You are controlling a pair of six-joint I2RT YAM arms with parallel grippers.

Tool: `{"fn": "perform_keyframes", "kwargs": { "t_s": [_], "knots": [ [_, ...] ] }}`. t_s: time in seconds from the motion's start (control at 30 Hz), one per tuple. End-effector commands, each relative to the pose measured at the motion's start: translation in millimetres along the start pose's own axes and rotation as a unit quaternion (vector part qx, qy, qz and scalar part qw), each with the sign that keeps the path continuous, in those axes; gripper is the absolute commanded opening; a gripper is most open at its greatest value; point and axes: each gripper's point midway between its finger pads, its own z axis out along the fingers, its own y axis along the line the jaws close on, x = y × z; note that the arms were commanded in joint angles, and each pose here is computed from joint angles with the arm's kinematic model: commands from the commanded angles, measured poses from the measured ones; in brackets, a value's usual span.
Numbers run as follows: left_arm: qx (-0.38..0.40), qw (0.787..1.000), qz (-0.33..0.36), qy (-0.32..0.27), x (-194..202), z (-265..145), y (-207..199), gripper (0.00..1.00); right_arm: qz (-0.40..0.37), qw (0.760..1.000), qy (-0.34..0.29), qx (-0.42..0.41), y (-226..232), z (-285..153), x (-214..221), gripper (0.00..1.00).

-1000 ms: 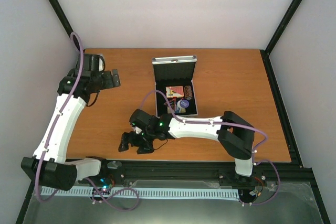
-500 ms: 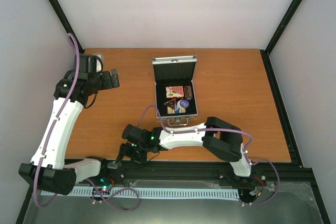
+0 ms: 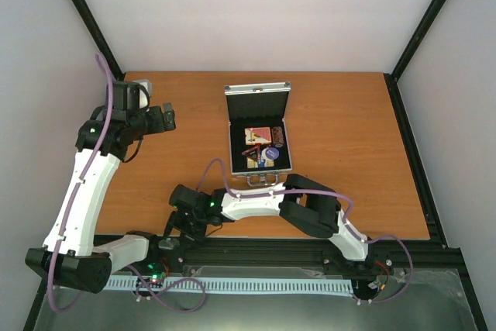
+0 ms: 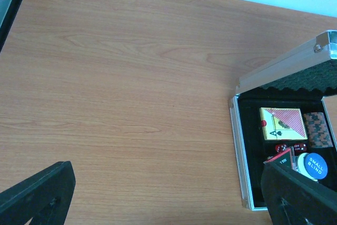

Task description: Pack up texas hold em set

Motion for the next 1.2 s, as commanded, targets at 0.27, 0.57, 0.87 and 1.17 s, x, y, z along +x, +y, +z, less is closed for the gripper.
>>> {"fn": "perform_keyframes", "kwargs": {
  "t_s": [0.27, 0.57, 0.87, 1.17],
  "knots": [
    [0.020, 1.000, 0.006, -0.012, -5.1, -21.3, -6.3, 1.00, 0.033, 0.999, 0.008, 0.001, 10.7, 18.7, 4.7, 0.64],
    [0.027, 0.999, 0.003, -0.017, -4.7, -28.3, -7.5, 1.00, 0.055, 0.998, -0.003, 0.018, 3.0, 26.9, 4.0, 0.53],
    [0.031, 0.999, 0.003, -0.018, -2.4, -30.8, -8.1, 1.00, 0.072, 0.996, -0.026, 0.047, -4.8, 19.5, 9.3, 0.53],
    [0.029, 0.999, 0.002, -0.021, -5.5, -28.9, -8.3, 1.00, 0.069, 0.996, -0.009, 0.048, -1.3, 22.9, 19.1, 0.58]
  ]
}}
